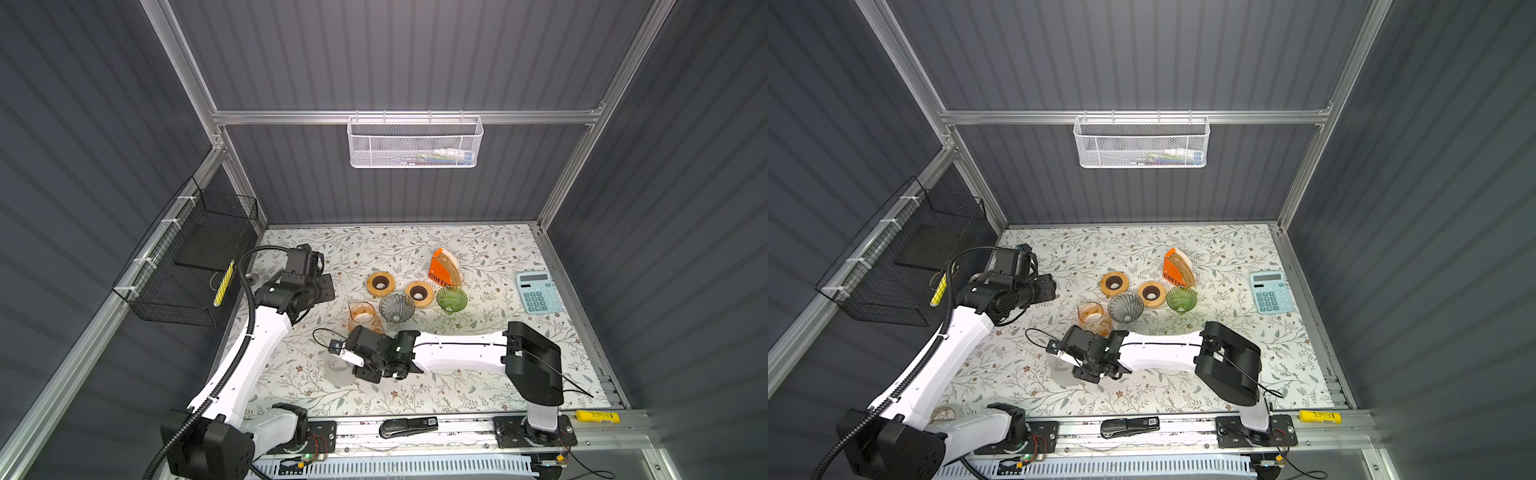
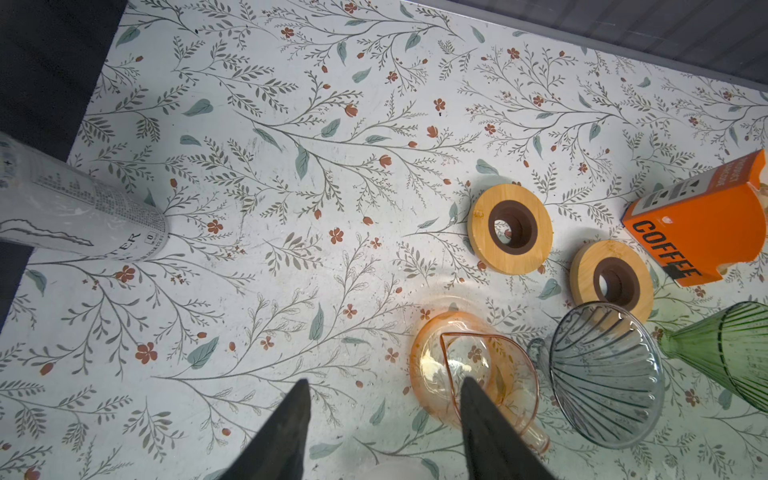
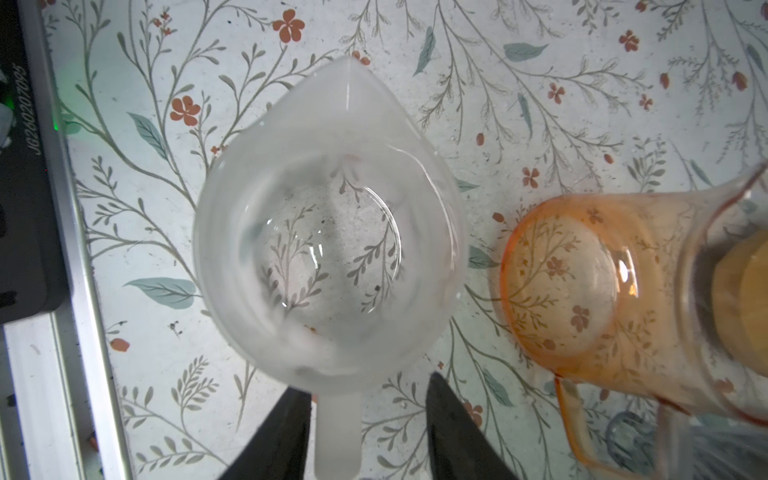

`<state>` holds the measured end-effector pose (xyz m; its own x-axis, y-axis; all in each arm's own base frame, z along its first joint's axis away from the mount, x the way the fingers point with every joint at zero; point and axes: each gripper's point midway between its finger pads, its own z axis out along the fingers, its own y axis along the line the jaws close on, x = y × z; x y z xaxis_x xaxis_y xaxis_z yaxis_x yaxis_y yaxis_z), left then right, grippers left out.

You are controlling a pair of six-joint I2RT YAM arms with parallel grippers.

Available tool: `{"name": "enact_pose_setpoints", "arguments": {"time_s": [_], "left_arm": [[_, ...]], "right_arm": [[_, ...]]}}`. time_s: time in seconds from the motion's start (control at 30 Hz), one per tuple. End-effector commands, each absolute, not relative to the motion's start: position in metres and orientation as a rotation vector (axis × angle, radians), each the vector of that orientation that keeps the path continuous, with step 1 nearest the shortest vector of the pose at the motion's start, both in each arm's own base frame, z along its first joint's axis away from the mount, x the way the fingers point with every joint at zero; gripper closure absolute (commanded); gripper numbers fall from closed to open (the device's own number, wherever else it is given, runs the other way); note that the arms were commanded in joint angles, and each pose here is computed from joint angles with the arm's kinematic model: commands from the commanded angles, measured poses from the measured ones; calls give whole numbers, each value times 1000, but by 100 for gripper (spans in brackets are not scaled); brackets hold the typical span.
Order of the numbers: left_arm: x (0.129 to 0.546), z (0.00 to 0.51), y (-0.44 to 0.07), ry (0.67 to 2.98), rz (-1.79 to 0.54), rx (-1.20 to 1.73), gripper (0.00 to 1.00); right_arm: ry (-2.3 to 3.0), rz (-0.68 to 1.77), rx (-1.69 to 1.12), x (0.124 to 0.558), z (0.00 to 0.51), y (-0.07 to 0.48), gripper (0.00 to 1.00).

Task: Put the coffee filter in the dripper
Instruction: 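Lower the frosted pitcher onto the table and open the right gripper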

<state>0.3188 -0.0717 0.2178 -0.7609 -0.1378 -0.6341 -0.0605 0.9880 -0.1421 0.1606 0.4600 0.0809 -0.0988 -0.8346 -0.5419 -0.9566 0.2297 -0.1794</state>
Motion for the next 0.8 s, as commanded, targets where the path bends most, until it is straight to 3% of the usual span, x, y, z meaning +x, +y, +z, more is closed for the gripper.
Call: {"name": "enact_pose_setpoints", "arguments": {"time_s": [0.0,0.2,0.43,0.77], "left_arm": [[313,223,-70,2437,-166,-153,42],[313,227,-71,2433,-174,-150,42],[318,242,-77,2418,-200,-123,42],[338,271,-96,2410,-287,-59,42]], "right_arm": [[1936,257,-1617,163,95,453,53],[1932,307,-1587,158,112,450,53],[1928,478,-1462,151,167,444,53],[2028,580,-1180,186,246,404,51]]}}
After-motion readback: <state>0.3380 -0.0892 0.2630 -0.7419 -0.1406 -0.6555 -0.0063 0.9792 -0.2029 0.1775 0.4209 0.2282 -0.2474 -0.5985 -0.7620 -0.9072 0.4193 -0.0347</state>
